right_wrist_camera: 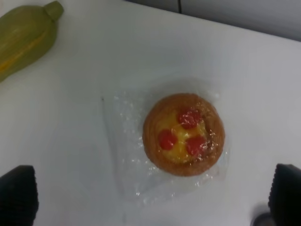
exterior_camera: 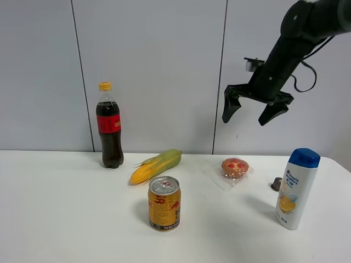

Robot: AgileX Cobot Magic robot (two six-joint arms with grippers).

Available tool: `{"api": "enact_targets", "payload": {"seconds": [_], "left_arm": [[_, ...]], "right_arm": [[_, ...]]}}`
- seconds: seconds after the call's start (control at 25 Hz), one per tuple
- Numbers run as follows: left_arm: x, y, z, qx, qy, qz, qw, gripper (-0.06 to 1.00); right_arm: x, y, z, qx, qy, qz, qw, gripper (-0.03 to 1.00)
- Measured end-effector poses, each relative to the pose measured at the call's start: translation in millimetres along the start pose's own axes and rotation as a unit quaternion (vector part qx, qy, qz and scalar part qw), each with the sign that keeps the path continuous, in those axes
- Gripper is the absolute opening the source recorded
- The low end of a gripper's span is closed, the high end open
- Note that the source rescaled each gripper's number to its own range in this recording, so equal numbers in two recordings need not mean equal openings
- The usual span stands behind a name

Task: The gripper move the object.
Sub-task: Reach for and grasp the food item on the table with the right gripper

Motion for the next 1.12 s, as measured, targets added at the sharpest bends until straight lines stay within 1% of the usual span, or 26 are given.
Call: {"api": "enact_targets", "payload": {"seconds": [0.16, 0.36, 0.88, 1.12], "left_arm": [[0, 0, 0, 0.000, 0.000, 0.000, 1.000, 1.00], [0, 0, 0, 0.000, 0.000, 0.000, 1.000, 1.00], [0, 0, 0, 0.000, 0.000, 0.000, 1.000, 1.00], [0, 0, 0, 0.000, 0.000, 0.000, 1.000, 1.00]], "right_arm": [[-31, 0, -4, -0.002, -0.004, -0.007, 1.000, 0.99], [-54, 0, -8, -0.005, -0.007, -0.020, 1.000, 0.99], [-119, -27, -21, -0.012, -0.015, 0.034, 0.999, 0.98], [-137, -37, -24, -0.013, -0.018, 0.051, 0.998, 0.98]]}}
Point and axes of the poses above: a point on each arm's last joint axis where the gripper is mounted, x pointing back along that axis away from the gripper, z along the wrist's bending axis when the last joint is at zero, y = z × x, the point moved 3 cm from there along -x, pointing out along that axis toward the gripper, and after that the axes turned 5 degrees about -x, right-handed, at the moved point
